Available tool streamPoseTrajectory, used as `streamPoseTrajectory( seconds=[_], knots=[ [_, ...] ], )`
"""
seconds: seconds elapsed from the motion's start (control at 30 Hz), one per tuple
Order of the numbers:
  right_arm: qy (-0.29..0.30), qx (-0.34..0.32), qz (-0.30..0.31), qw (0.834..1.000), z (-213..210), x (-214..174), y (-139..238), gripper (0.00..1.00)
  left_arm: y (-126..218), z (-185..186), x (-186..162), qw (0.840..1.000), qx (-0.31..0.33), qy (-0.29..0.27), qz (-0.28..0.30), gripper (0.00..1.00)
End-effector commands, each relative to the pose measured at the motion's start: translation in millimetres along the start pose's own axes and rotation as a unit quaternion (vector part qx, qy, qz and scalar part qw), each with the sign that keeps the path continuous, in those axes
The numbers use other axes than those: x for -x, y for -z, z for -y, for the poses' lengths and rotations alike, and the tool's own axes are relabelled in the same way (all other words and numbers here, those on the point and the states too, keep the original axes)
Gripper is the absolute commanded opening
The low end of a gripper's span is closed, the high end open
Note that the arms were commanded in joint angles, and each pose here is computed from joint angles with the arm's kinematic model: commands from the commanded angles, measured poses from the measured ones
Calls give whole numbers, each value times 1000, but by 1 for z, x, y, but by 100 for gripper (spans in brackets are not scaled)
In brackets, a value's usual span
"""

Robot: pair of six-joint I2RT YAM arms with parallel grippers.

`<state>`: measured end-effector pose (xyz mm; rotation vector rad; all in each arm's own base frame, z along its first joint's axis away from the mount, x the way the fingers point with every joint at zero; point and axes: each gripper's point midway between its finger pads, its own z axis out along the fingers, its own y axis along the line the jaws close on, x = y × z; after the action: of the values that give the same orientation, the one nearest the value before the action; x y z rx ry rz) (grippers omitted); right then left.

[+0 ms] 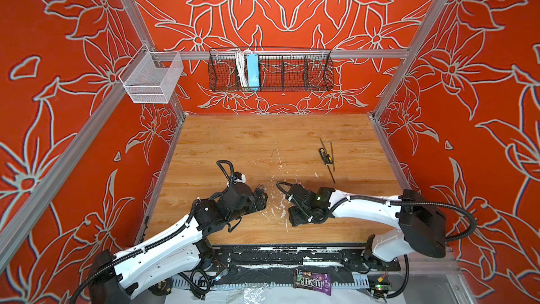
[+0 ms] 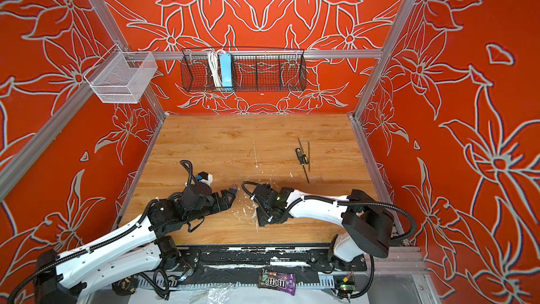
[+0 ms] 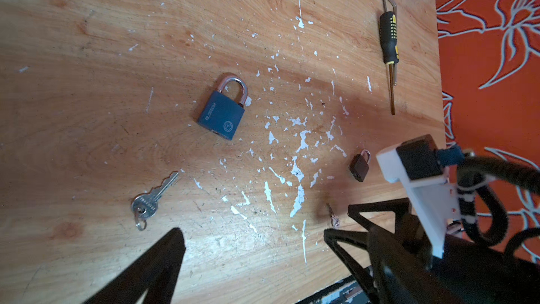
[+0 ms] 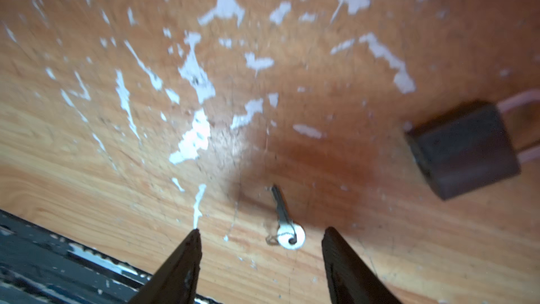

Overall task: Unlock with the key
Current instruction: 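Lower the open right gripper over the small silver key near the grey padlock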

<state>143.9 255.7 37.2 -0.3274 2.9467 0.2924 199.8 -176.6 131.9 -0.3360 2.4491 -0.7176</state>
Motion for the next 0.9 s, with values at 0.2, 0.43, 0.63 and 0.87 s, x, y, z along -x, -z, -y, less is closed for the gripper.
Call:
streamPoseTrajectory(
  seconds=[0.2, 0.43, 0.63, 0.87],
  knots=[
    [-19, -58, 20, 998, 0, 2, 3, 61, -2, 12, -2, 1000, -26, 14, -5, 97],
    [-23, -72, 28, 997, -1, 7, 0, 51, -2, 9, -3, 1000, -22, 14, -4, 97],
    [-27, -81, 23, 996, 1, 6, -4, 44, -4, 8, -3, 1000, -18, 12, -4, 97],
    [-32, -83, 20, 996, 4, 4, -8, 39, -6, 9, -4, 1000, -18, 11, -10, 97]
  ],
)
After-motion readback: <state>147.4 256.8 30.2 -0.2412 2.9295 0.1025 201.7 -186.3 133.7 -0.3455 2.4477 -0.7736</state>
